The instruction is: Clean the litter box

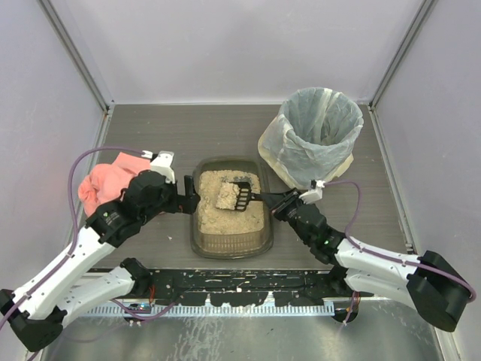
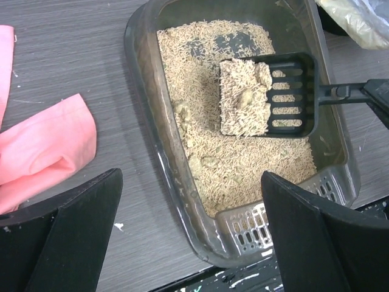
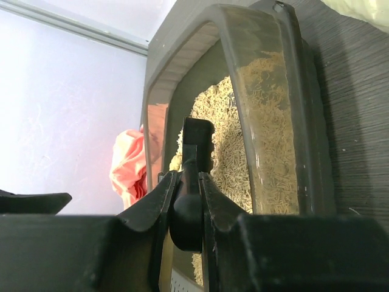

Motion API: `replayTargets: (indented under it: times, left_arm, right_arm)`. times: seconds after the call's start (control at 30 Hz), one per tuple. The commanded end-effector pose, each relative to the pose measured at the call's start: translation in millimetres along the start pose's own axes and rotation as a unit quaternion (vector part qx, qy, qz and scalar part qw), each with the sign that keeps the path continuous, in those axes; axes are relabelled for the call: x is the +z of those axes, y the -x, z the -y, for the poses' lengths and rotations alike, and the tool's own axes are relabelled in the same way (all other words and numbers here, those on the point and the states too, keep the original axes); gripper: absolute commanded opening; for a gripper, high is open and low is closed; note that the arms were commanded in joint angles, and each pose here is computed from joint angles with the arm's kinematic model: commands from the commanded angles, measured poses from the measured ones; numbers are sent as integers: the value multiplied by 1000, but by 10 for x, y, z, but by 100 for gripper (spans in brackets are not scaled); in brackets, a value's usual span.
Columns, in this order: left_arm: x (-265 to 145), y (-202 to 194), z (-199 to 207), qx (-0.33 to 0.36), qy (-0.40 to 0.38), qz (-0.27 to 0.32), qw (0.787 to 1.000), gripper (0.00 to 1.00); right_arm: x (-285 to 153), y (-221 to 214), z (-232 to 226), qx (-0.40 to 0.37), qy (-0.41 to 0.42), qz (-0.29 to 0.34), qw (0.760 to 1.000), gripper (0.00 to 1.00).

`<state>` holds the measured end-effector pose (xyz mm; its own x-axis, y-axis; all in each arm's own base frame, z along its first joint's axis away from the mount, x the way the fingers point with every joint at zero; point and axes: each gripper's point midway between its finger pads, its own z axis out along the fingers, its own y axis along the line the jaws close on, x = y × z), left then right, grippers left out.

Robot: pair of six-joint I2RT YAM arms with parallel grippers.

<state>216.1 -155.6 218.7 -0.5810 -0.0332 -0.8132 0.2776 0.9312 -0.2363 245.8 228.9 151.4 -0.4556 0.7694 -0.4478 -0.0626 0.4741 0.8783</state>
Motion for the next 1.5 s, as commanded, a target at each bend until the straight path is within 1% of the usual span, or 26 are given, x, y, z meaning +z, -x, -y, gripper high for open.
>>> replayTargets:
  times: [0.0, 0.17, 0.2, 0.33, 0.5, 0.53, 0.6, 0.7, 0.73, 0.77, 0.83, 0.87, 0.97, 1.0, 1.07, 1.1, 1.2, 1.23, 1.3, 1.33, 1.37, 1.43, 1.47]
  left_arm:
    - [-216, 122, -40, 16, -1, 15, 1000, 98]
    - [-368, 42, -120, 32, 2, 6, 999, 98]
    - [-398, 39, -139, 33, 2, 12, 999, 98]
    - [-415, -7, -170, 33, 0, 20, 999, 98]
    - [-341, -76, -178, 37, 9, -5, 999, 98]
    - [-337, -133, -184, 39, 10, -20, 999, 98]
    - [-347, -176, -174, 41, 7, -30, 999, 98]
    - [-368, -139, -170, 38, 3, -13, 999, 98]
    - [-381, -140, -186, 38, 6, -12, 999, 98]
    - [-389, -138, -199, 38, 9, -11, 999, 98]
    - [-394, -121, -213, 37, 12, -6, 999, 98]
    - [-389, -121, -214, 36, 13, -6, 999, 98]
    - [-378, -137, -227, 38, 19, -13, 999, 98]
    - [-381, -138, -241, 38, 22, -13, 999, 98]
    - [-386, -125, -252, 37, 25, -9, 999, 98]
    - [-390, -115, -255, 35, 26, -6, 999, 98]
    - [-405, -104, -273, 34, 29, -2, 999, 98]
    - [-416, -102, -275, 34, 29, -1, 999, 98]
    - [-431, -95, -280, 32, 29, 4, 999, 98]
    - [-430, -87, -280, 32, 28, 7, 999, 98]
    - [-440, -77, -278, 32, 28, 9, 999, 98]
    - [-446, -82, -287, 31, 30, 8, 999, 98]
    - [-449, -81, -286, 31, 29, 9, 999, 98]
  right_arm:
    - [-89, 178, -360, 73, 72, 22, 994, 1]
    - [-171, 248, -229, 105, 72, 38, 991, 1]
    - [-180, 258, -207, 111, 70, 41, 991, 1]
    - [-151, 179, -260, 102, 78, 21, 992, 1]
    - [-173, 275, -194, 127, 74, 49, 988, 1]
    - [-159, 252, -221, 121, 77, 43, 989, 1]
    - [-142, 174, -254, 111, 86, 25, 990, 1]
    - [-189, 286, -87, 127, 69, 60, 988, 1]
    - [-183, 292, -72, 125, 62, 62, 988, 1]
    - [-162, 251, -122, 116, 64, 49, 990, 1]
    - [-126, 143, -359, 93, 96, 11, 991, 1]
    - [-129, 162, -405, 89, 103, 13, 991, 1]
    - [-172, 384, -239, 106, 67, 62, 990, 1]
    - [-176, 383, -253, 103, 69, 60, 991, 1]
    - [-134, 289, -430, 81, 92, 25, 992, 0]
    - [-122, 257, -427, 75, 95, 12, 993, 0]
    - [-167, 476, -247, 117, 86, 48, 988, 0]
    - [-154, 444, -289, 115, 93, 32, 989, 0]
    - [-104, 296, -477, 92, 125, -22, 988, 0]
    - [-103, 295, -494, 96, 137, -30, 985, 0]
    - [-121, 358, -450, 115, 142, -23, 983, 1]
    - [-130, 505, -264, 150, 123, 2, 981, 1]
    - [-99, 482, -275, 134, 118, -7, 984, 0]
